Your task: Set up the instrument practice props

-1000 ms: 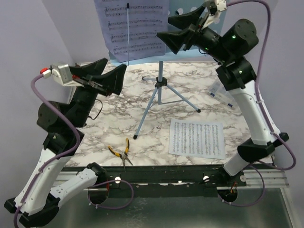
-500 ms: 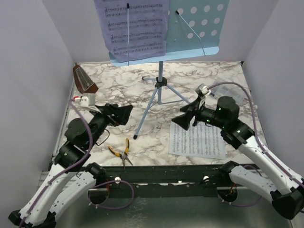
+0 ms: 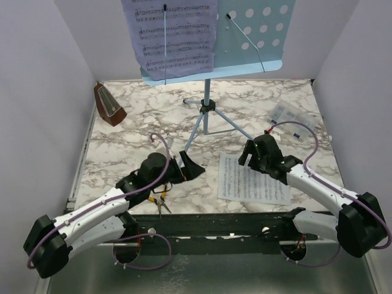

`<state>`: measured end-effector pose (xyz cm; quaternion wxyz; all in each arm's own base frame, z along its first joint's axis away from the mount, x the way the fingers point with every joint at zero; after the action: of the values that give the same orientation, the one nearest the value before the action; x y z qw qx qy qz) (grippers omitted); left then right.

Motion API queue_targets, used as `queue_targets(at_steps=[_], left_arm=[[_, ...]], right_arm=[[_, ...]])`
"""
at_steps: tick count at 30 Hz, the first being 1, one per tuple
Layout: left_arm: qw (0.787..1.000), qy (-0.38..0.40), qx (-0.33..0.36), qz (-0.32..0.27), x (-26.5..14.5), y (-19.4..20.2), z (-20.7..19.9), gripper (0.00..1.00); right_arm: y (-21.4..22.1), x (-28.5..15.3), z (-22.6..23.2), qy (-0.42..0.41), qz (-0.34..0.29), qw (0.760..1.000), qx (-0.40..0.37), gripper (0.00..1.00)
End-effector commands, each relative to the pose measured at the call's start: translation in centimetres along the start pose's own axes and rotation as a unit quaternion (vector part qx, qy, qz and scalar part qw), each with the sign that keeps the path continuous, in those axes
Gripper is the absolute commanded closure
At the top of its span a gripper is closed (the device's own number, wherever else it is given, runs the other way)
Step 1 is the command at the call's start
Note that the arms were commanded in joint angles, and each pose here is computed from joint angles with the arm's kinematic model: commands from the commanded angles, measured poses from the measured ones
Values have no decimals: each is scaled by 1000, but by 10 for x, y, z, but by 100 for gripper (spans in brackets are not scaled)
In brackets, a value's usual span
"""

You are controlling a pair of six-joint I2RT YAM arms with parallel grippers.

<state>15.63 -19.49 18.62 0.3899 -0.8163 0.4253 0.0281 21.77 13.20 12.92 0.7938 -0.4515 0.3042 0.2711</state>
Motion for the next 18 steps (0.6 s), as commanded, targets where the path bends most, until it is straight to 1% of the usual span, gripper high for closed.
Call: queue_targets(at_steps=[1,3,6,10,13,14,16,18], left_arm=[[999,8,34,-5,21,22,-29,1],[999,-16,48,19,34,32,-30,2],[996,-35,70,38,50,41,-34,2],[993,-41,103,31,59,35,-40,1],[993,-58,104,12,58,31,-35,1],[993,-62,103,10,56,30,-34,1],[993,-65,103,6,51,30,-32,1],[992,-67,103,5,46,30,-29,1]], right_arm=[[3,2,-33,114,-43,989,81,12],[9,2,-39,127,-34,986,100,12],[16,4,-47,140,-31,983,115,12],[24,11,-45,127,-5,986,112,12],[30,22,-38,88,19,993,82,12],[33,25,-35,69,37,995,60,12],[39,31,-26,25,71,997,28,12],[47,36,-14,-39,109,993,0,12]])
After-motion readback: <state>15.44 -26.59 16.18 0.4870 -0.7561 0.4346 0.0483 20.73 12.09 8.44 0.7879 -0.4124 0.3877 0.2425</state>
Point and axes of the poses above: each gripper's point midway between its finger pads, its own x axis out along the fingers, its own z axis along the line the jaws close on, y = z × x, the point moved 7 cm from there along -x, back along the fingers, and after that the axes turned 8 degrees about x, right-handed, at the moved point
